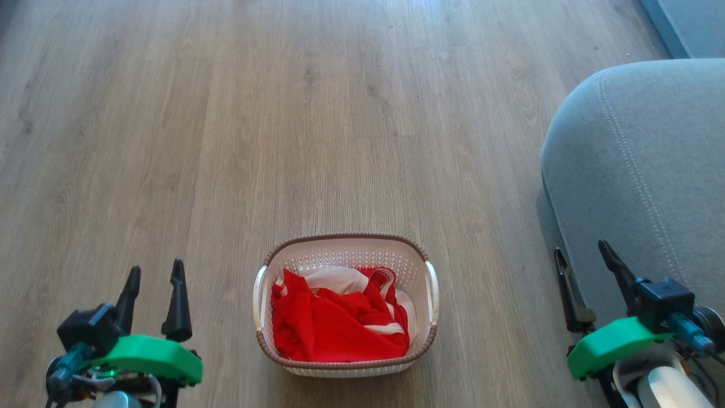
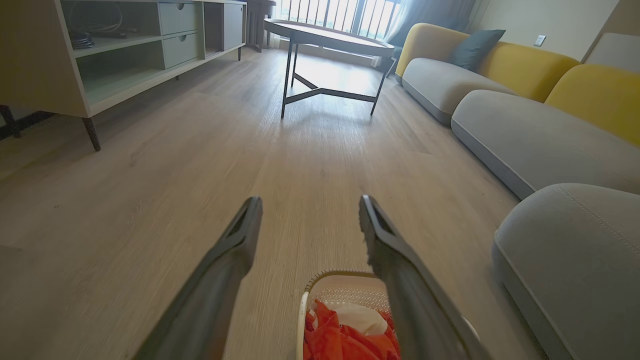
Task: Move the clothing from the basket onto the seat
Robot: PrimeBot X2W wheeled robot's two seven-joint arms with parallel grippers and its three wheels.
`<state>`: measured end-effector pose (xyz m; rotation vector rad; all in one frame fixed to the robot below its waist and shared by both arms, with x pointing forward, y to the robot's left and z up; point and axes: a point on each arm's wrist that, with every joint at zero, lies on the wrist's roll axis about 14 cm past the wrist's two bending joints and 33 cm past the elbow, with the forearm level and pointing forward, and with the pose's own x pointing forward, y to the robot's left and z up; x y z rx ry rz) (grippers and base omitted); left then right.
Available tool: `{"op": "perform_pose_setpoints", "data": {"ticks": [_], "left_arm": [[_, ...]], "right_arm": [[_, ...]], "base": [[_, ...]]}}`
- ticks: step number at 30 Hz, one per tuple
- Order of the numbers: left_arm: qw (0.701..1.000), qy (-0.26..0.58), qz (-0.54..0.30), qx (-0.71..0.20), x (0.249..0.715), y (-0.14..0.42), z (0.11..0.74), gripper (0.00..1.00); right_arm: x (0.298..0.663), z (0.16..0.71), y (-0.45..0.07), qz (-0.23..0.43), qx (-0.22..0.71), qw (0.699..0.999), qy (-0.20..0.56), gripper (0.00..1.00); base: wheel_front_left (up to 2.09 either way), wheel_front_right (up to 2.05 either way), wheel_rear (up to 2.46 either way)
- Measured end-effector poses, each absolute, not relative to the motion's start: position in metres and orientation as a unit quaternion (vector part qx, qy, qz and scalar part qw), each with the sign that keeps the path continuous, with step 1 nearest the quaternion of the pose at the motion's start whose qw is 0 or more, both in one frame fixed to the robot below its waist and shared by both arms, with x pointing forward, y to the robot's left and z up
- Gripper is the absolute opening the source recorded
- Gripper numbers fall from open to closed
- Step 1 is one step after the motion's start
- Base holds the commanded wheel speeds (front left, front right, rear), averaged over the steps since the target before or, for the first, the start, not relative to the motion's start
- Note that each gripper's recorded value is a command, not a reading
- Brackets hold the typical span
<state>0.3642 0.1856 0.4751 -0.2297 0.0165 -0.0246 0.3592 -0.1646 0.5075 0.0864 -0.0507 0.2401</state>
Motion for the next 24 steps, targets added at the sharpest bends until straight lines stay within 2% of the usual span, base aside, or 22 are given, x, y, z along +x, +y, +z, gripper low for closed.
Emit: {"op": "perform_pose_setpoints", "data": {"ticks": [24], "left_arm": [[0.992,0.019,-0.019,-0.126,0.3653,0.18,0.469,1.0]], "right_arm": [[0.3588,0.5068,-0.17,0.116,0.039,0.992,-0.024,1.0]], "base": [[0.0,0.0,0.0]]}}
